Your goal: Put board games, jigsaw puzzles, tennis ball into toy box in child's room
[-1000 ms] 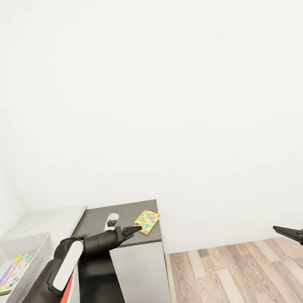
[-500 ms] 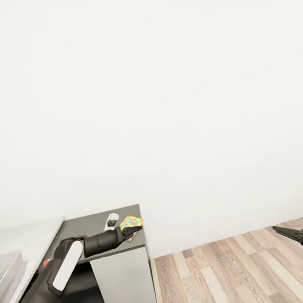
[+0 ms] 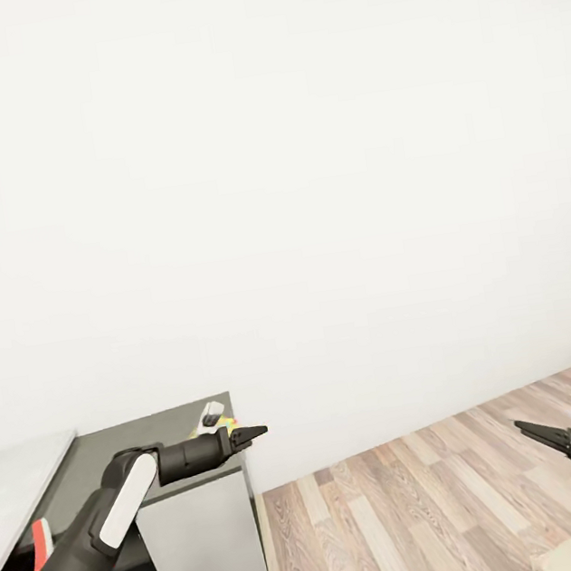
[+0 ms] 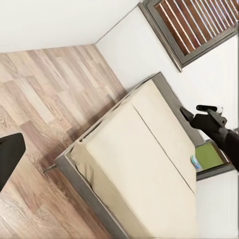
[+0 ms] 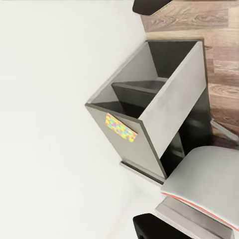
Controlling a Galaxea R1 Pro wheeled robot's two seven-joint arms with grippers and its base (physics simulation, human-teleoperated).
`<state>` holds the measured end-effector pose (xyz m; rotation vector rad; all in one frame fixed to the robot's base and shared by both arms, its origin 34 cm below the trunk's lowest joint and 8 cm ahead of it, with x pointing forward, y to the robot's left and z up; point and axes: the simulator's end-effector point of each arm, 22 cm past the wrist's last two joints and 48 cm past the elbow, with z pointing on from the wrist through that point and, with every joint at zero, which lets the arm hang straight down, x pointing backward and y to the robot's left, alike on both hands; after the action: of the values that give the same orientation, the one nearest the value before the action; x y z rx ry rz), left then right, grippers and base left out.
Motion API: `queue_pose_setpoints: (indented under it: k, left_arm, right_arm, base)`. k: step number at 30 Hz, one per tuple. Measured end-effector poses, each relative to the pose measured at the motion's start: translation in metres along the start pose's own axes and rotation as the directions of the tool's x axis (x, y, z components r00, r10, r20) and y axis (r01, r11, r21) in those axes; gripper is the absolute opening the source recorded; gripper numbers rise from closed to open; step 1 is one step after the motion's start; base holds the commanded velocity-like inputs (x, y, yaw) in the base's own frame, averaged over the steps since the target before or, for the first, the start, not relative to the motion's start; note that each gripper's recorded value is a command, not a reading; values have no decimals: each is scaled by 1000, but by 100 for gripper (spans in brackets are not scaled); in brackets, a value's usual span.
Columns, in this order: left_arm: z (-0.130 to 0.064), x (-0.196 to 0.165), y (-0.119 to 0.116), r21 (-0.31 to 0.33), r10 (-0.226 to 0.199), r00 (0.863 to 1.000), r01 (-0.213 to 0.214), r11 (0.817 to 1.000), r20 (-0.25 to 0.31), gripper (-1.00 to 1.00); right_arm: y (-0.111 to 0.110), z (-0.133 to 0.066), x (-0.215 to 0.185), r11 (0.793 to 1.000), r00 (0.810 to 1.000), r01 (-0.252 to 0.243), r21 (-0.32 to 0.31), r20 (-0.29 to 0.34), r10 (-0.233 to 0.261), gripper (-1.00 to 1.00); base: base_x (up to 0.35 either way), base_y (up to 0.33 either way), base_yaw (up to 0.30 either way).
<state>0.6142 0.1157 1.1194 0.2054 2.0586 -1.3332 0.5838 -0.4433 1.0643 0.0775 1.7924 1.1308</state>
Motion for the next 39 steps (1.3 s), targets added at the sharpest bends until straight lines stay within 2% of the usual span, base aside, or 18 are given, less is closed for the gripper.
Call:
queue_pose_setpoints:
  k: [15, 31, 39]
  left_arm:
    - [2, 2, 3, 2, -5, 1000, 5, 1000, -5, 100]
    - [5, 5, 8, -1, -14, 1000, 14, 1000, -11, 100]
    - [6, 6, 10, -3, -19, 1000, 19, 1000, -14, 100]
  right_arm:
    - [-8, 0, -1, 999, 1000, -25, 22, 14, 25, 100]
    - [-14, 1, 2, 998, 998, -56, 35, 7, 56, 100]
    - [-24, 1, 5, 995, 998, -61, 73, 4, 61, 100]
  base:
    - [-113, -54, -250]
    - [-207, -77, -249]
    - [-165, -121, -249]
